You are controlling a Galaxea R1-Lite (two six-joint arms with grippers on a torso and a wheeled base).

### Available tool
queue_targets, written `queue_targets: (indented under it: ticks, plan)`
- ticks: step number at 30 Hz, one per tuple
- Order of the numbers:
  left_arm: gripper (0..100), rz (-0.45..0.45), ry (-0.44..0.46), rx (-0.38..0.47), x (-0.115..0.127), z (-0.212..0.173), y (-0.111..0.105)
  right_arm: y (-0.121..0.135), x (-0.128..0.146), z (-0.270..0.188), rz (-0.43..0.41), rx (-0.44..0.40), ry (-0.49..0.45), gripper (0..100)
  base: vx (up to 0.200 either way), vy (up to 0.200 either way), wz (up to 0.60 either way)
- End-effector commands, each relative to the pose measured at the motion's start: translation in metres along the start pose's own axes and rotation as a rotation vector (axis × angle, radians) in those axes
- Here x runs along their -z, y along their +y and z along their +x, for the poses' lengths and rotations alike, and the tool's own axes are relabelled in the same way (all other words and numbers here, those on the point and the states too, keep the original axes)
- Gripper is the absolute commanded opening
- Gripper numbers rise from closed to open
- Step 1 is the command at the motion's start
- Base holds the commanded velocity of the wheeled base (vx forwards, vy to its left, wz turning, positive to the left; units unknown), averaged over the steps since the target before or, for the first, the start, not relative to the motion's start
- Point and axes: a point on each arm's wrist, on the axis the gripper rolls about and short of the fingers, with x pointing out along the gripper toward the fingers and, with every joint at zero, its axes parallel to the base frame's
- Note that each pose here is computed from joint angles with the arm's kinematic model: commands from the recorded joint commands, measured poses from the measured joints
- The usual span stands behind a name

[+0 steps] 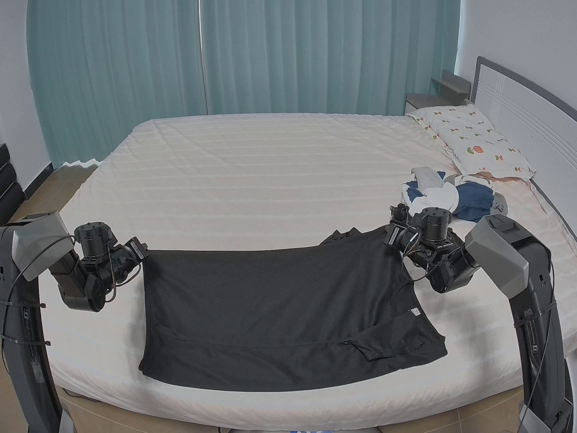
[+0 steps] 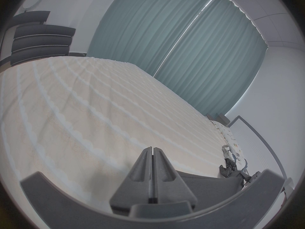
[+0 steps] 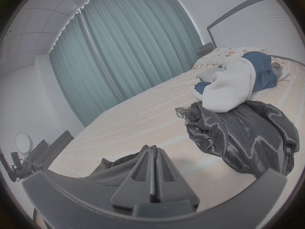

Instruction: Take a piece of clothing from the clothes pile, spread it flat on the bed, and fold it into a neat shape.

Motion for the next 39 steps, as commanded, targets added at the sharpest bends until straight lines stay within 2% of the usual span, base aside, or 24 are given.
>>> queue_targets:
  ticks: [1, 4, 6, 8, 12, 13, 16, 22, 30, 34, 39]
  plan:
    - [0, 0.002, -0.006, -0.001, -0.001, -0.001, -0.001, 0.000, 0.001, -0.005, -0.004, -0.001, 0.015, 0, 0.000, 0.000, 0.00]
    - [0, 0.003, -0.011, 0.000, -0.004, -0.003, -0.003, 0.003, 0.000, -0.006, -0.009, -0.009, 0.010, 0, 0.000, 0.000, 0.00]
    - [0, 0.004, -0.012, 0.001, -0.004, -0.003, -0.004, 0.001, 0.002, -0.006, -0.004, -0.004, 0.028, 0, 0.000, 0.000, 0.00]
    - [0, 0.000, 0.007, -0.013, 0.002, -0.005, 0.000, -0.002, 0.014, -0.008, -0.008, 0.020, 0.094, 0, 0.000, 0.000, 0.00]
    - [0, -0.002, 0.025, -0.027, 0.007, -0.006, 0.004, -0.006, 0.014, -0.005, 0.005, 0.028, 0.099, 0, 0.000, 0.000, 0.00]
    - [0, -0.002, 0.024, -0.028, 0.007, -0.006, 0.005, -0.008, 0.016, -0.004, 0.010, 0.030, 0.102, 100, 0.000, 0.000, 0.00]
    - [0, 0.000, 0.024, -0.026, 0.007, -0.006, 0.004, -0.008, 0.017, -0.003, 0.030, 0.014, 0.106, 100, 0.000, 0.000, 0.00]
    - [0, 0.005, 0.019, -0.020, 0.006, -0.004, 0.003, -0.005, 0.016, 0.000, 0.124, -0.057, 0.150, 100, 0.000, 0.000, 0.00]
    - [0, 0.002, 0.023, -0.022, 0.007, -0.004, 0.003, -0.013, 0.003, 0.015, 0.146, -0.030, 0.188, 100, 0.000, 0.000, 0.00]
    - [0, 0.001, 0.025, -0.024, 0.008, -0.003, 0.004, -0.015, 0.006, 0.021, 0.190, -0.035, 0.220, 100, 0.000, 0.000, 0.00]
    - [0, 0.002, 0.028, -0.026, 0.009, -0.002, 0.005, -0.012, 0.007, 0.021, 0.193, -0.055, 0.240, 100, 0.000, 0.000, 0.00]
